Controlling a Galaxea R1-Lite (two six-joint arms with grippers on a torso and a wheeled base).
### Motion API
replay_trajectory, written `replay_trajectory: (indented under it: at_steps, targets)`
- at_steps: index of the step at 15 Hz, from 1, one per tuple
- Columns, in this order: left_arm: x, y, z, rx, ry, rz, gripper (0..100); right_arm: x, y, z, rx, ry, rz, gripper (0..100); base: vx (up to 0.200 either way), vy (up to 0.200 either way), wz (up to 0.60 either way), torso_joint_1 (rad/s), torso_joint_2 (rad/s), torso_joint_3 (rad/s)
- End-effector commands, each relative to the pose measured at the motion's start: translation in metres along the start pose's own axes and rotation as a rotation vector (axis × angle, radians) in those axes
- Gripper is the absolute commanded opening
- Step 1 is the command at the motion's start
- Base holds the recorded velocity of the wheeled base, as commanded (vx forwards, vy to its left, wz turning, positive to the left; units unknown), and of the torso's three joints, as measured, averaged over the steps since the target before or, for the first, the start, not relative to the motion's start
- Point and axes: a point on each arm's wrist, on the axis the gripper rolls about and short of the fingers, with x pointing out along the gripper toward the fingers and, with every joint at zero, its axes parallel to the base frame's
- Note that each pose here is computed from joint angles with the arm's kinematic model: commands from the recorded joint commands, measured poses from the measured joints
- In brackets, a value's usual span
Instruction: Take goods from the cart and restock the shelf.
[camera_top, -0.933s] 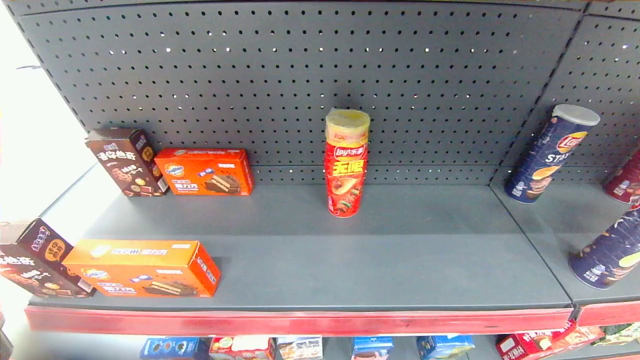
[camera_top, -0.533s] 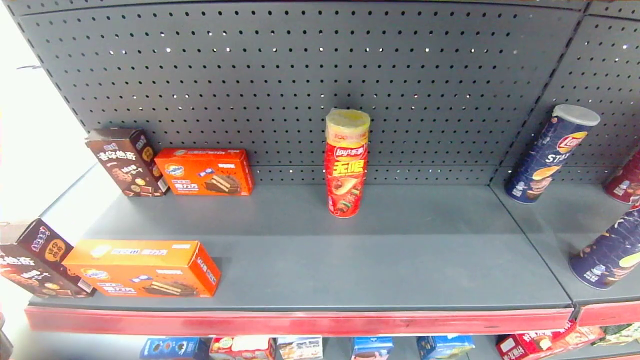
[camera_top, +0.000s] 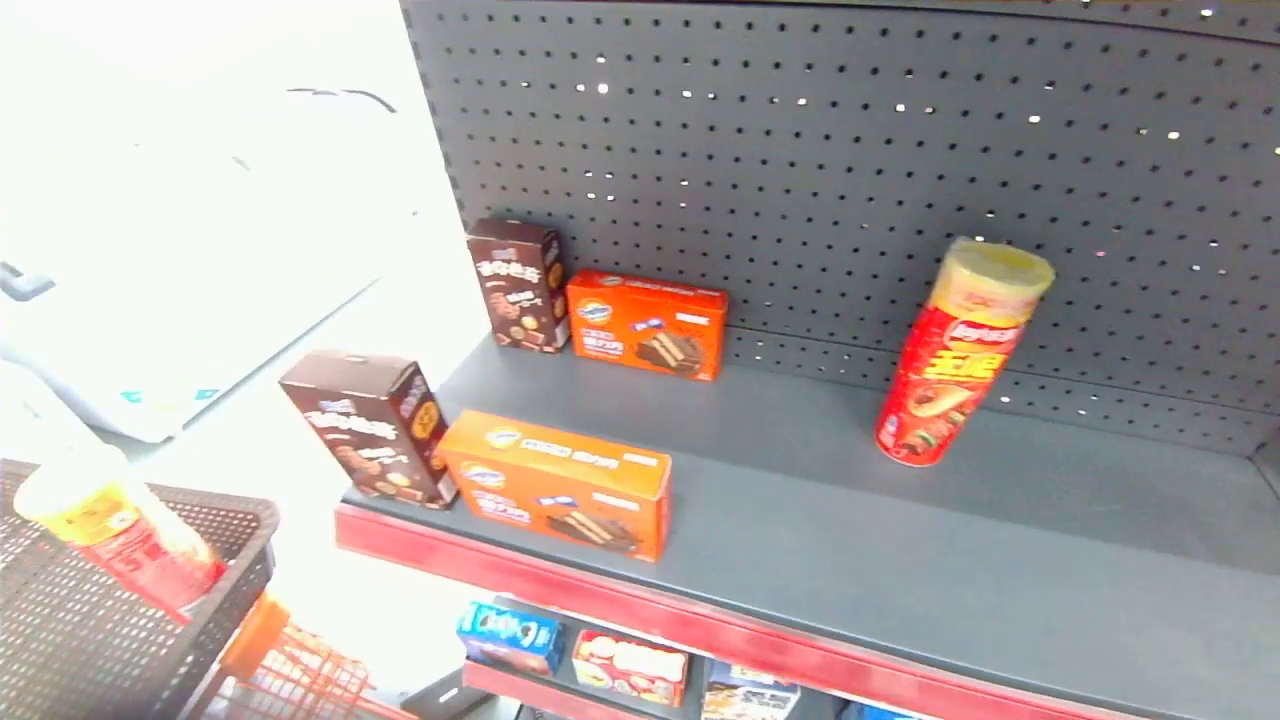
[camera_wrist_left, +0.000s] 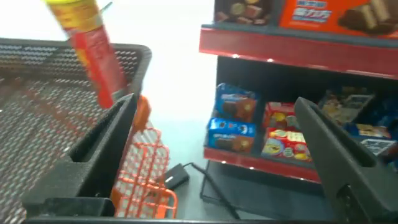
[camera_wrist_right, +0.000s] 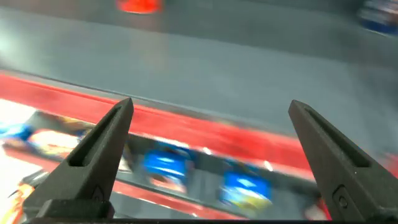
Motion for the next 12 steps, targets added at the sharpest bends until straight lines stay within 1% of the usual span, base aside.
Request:
replay_trajectory:
  at_steps: [1,3,12]
  targets:
    - [0.0,0.0,0.0,-0.001,0.0,0.0,100,0.0,0.0,0.0,0.0,0.0,0.002,100,0.0,0.0,0.6,0.007,0.0,0.002]
    - [0.0,0.0,0.0,-0.001,0.0,0.0,100,0.0,0.0,0.0002,0.0,-0.002,-0.001,100,0.0,0.0,0.6,0.002,0.0,0.002]
    - [0.0,-0.0001,-0.0002,0.005,0.001,-0.008,100,0.0,-0.0001,0.0002,0.0,-0.002,-0.003,100,0.0,0.0,0.0,0.0,0.0,0.0]
